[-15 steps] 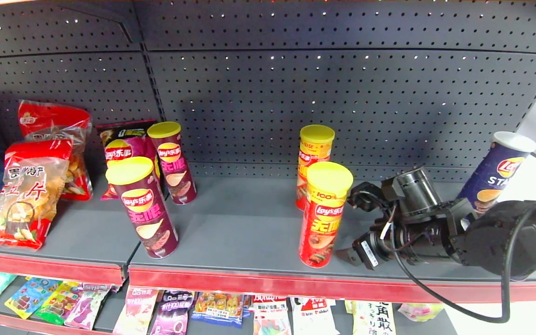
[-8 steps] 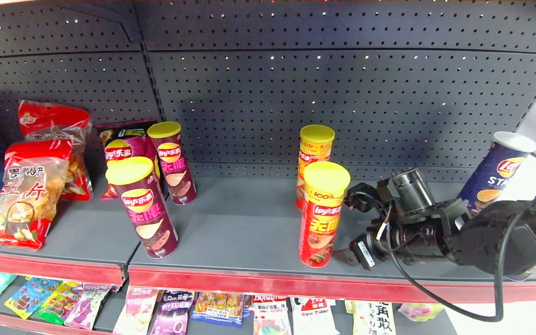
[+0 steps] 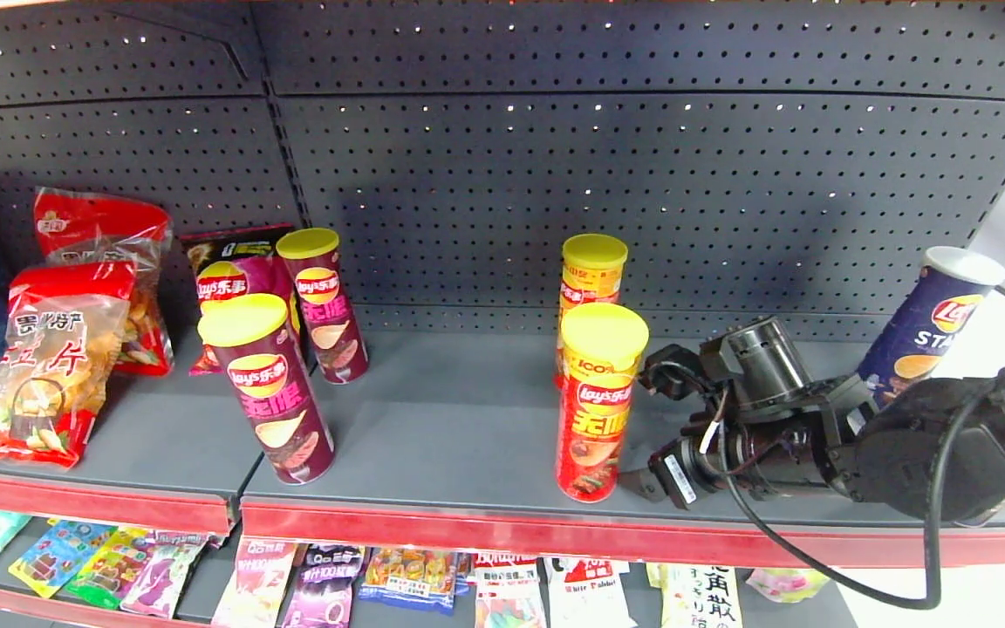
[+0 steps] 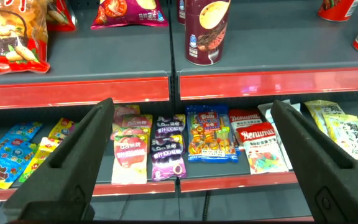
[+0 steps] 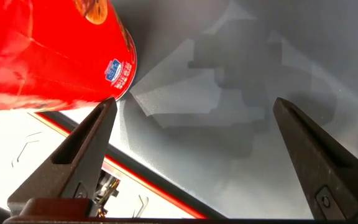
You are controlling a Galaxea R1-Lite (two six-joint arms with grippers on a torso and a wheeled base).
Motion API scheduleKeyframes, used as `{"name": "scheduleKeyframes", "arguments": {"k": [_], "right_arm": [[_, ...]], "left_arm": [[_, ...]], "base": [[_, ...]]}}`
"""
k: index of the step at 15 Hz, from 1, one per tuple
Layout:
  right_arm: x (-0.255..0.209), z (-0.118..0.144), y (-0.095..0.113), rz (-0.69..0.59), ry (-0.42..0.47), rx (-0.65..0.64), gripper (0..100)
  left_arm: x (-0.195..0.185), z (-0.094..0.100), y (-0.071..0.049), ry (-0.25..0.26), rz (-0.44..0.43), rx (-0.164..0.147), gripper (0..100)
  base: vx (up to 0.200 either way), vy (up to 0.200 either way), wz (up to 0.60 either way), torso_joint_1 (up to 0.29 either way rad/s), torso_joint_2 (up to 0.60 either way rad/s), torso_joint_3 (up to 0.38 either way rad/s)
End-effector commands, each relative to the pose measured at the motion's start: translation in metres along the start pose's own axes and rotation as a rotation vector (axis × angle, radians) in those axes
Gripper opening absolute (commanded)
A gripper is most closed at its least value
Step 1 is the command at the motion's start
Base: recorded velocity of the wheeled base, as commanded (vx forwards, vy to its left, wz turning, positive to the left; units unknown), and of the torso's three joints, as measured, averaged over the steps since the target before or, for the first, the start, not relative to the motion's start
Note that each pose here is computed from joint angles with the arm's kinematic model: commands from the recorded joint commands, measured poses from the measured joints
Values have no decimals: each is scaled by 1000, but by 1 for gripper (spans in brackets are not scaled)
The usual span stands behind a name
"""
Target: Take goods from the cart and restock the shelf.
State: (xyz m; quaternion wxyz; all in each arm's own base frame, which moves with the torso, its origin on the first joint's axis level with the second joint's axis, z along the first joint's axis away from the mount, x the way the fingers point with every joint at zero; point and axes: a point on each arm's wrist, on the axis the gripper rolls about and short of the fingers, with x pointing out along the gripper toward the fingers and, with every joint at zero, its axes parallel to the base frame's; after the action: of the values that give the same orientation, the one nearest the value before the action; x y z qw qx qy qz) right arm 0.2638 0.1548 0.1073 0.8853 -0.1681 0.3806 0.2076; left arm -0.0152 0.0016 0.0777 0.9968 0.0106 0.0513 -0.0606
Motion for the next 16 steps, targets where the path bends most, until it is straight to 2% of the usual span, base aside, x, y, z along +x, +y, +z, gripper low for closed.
{"name": "scheduleKeyframes", "arguments": {"k": [1, 13, 16], "right_arm": [[0, 1, 1, 1, -4, -3, 100], [4, 1, 1, -17, 5, -5, 100], [-4, -1, -5, -64, -2, 7, 100]], "left_arm": [[0, 0, 0, 2, -1, 0, 100], [0, 0, 0, 2, -1, 0, 100], [0, 0, 0, 2, -1, 0, 100]], "base": [[0, 0, 0, 0, 0, 0], [0, 0, 0, 0, 0, 0], [0, 0, 0, 0, 0, 0]]}}
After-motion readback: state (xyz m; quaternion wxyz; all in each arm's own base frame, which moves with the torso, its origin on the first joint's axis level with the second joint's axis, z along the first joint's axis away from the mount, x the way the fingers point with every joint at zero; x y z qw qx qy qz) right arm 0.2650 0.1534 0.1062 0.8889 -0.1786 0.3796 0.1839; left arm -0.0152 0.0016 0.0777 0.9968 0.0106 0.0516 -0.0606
